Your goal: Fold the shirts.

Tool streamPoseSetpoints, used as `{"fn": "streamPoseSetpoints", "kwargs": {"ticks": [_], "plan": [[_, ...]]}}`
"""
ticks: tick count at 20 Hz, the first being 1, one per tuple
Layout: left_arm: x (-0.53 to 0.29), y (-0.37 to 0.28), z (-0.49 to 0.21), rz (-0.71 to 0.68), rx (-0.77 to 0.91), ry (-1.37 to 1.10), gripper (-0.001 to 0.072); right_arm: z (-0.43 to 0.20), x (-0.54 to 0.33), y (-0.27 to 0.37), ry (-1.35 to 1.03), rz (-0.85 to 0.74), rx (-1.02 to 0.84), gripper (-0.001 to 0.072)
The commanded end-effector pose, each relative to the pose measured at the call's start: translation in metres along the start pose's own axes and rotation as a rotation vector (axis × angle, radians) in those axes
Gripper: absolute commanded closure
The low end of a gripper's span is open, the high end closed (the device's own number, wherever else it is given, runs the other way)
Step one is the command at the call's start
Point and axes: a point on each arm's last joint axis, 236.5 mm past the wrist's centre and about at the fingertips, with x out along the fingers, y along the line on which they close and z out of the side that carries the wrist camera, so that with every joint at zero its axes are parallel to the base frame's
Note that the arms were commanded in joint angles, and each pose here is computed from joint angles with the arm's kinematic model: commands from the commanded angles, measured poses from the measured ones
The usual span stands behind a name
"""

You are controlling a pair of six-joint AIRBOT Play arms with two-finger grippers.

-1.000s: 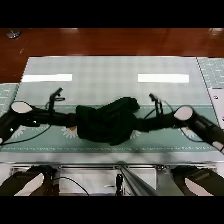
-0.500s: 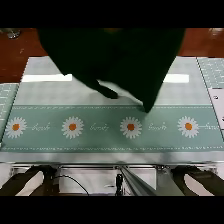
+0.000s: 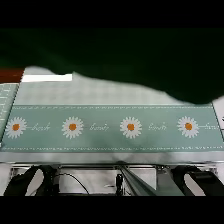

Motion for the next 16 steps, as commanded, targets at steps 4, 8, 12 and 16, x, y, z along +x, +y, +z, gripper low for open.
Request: {"fn": "streamPoseSetpoints", "kwargs": {"ticks": [4, 8, 12, 16], "plan": [[-0.045, -0.006, -0.018, 0.106, 0.036, 0.083, 0.0686, -0.018, -0.014, 0.012, 0.067, 0.021, -0.005, 0.0689], [-0.013, 0.001, -0.086, 0.023, -0.096, 0.278, 0.0686, -0.089, 0.029, 0.001, 0.274, 0.092, 0.093, 0.0689], [0.032, 0.005, -0.206, -0.134, -0.353, 0.532, 0.0686, -0.196, 0.098, -0.034, 0.496, 0.126, 0.256, 0.0689], [0.065, 0.038, -0.351, -0.081, -0.572, 0.717, 0.0686, -0.308, 0.172, -0.083, 0.685, 0.105, 0.402, 0.0689]]}}
